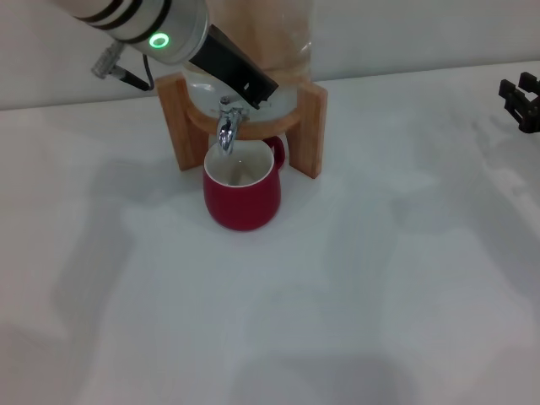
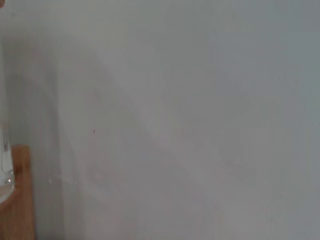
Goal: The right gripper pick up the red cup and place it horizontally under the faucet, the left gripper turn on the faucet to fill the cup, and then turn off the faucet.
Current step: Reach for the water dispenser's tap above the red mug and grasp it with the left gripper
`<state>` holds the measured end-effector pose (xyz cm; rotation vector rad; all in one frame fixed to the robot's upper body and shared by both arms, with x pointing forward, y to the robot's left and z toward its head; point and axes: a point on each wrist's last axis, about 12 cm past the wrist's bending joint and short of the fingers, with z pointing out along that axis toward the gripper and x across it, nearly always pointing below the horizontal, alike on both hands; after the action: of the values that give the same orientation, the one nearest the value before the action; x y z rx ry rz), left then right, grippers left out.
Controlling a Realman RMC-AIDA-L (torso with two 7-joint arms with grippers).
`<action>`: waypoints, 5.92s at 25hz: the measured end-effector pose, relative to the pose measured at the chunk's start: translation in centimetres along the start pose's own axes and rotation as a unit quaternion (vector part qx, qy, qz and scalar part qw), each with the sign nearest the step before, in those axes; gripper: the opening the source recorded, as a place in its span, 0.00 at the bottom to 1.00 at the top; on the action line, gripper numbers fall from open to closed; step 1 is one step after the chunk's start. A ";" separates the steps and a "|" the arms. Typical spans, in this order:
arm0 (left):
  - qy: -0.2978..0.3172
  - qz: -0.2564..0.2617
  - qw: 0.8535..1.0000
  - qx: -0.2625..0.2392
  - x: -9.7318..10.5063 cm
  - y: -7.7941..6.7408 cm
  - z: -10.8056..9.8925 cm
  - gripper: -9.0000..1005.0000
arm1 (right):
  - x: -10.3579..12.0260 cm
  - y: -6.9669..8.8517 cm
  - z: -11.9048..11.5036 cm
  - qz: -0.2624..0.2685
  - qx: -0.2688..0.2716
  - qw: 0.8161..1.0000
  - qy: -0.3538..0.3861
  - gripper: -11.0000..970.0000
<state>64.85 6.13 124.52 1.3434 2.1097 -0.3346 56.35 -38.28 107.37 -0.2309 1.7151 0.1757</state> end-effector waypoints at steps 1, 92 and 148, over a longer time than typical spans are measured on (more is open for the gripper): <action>0.000 -0.001 1.000 0.000 0.0 0.0 0.0 0.05 | 0.0 0.0 0.0 0.000 0.000 1.000 0.000 0.32; 0.010 -0.031 0.999 0.009 0.7 -0.8 -0.3 0.05 | 0.2 -0.7 -0.2 0.006 0.014 1.000 0.006 0.32; 0.002 -0.040 0.999 0.005 0.9 -0.8 -0.9 0.05 | 0.2 -0.9 -0.1 0.005 0.019 1.000 0.010 0.32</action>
<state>63.57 6.91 124.55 1.2676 2.1724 -0.3764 56.39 -39.17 107.17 -0.1970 1.7377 0.1488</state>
